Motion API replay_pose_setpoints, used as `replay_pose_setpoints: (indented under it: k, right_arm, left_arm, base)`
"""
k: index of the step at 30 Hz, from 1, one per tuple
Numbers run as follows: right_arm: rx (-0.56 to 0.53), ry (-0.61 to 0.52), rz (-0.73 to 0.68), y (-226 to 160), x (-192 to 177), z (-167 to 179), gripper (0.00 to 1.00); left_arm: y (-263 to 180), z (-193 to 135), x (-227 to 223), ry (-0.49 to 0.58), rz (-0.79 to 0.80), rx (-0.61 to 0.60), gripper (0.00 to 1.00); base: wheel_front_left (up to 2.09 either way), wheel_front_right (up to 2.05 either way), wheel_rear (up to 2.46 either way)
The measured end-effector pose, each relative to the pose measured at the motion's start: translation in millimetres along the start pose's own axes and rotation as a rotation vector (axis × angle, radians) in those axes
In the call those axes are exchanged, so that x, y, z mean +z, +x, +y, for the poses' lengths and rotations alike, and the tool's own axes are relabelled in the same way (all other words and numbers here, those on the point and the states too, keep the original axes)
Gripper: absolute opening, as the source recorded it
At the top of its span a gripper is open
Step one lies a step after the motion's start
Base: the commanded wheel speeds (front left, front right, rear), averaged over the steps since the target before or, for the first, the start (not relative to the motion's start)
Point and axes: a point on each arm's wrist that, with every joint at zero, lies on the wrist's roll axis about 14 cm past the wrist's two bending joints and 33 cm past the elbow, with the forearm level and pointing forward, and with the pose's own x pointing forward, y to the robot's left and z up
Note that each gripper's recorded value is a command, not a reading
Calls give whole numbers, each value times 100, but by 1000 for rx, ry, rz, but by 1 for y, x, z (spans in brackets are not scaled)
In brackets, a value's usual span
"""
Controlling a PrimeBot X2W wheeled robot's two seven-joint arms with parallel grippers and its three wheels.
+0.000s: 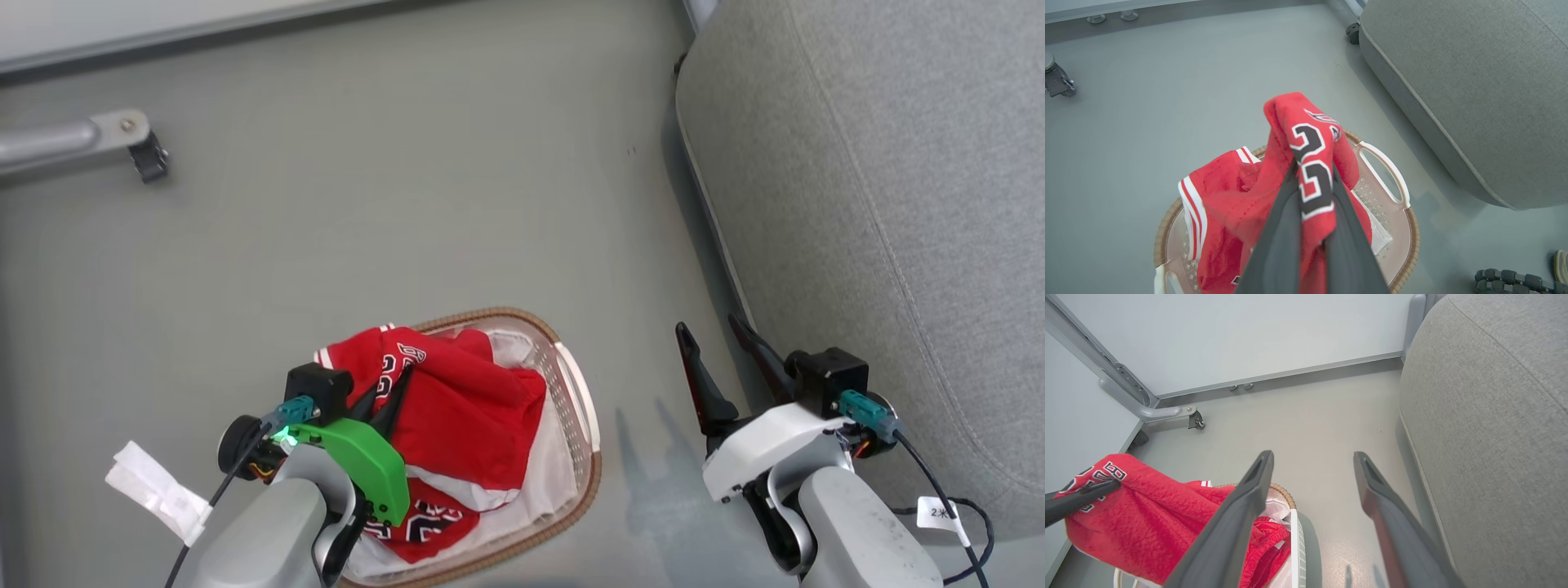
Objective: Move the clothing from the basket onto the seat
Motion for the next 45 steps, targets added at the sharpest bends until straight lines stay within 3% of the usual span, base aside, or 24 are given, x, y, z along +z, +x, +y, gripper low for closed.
replay_pose_setpoints:
  k: [15, 30, 39, 45]
  right_arm:
    - [85, -14, -89, -25, 30, 35, 100]
    - [131, -22, -126, -43, 39, 54, 100]
    - [156, -30, -147, -45, 45, 62, 100]
    - [274, -47, -237, -47, 74, 100, 100]
  left_arm:
    - [-55, -28, 108, 73, -388, 35, 0]
    - [-119, -99, 229, 182, -798, -94, 0]
    - [-128, -120, 243, 198, -851, -146, 0]
    - [-126, -124, 242, 195, -846, -155, 0]
  base:
    - [0, 0, 0]
    - [0, 0, 0]
    - [0, 0, 0]
    - [0, 0, 0]
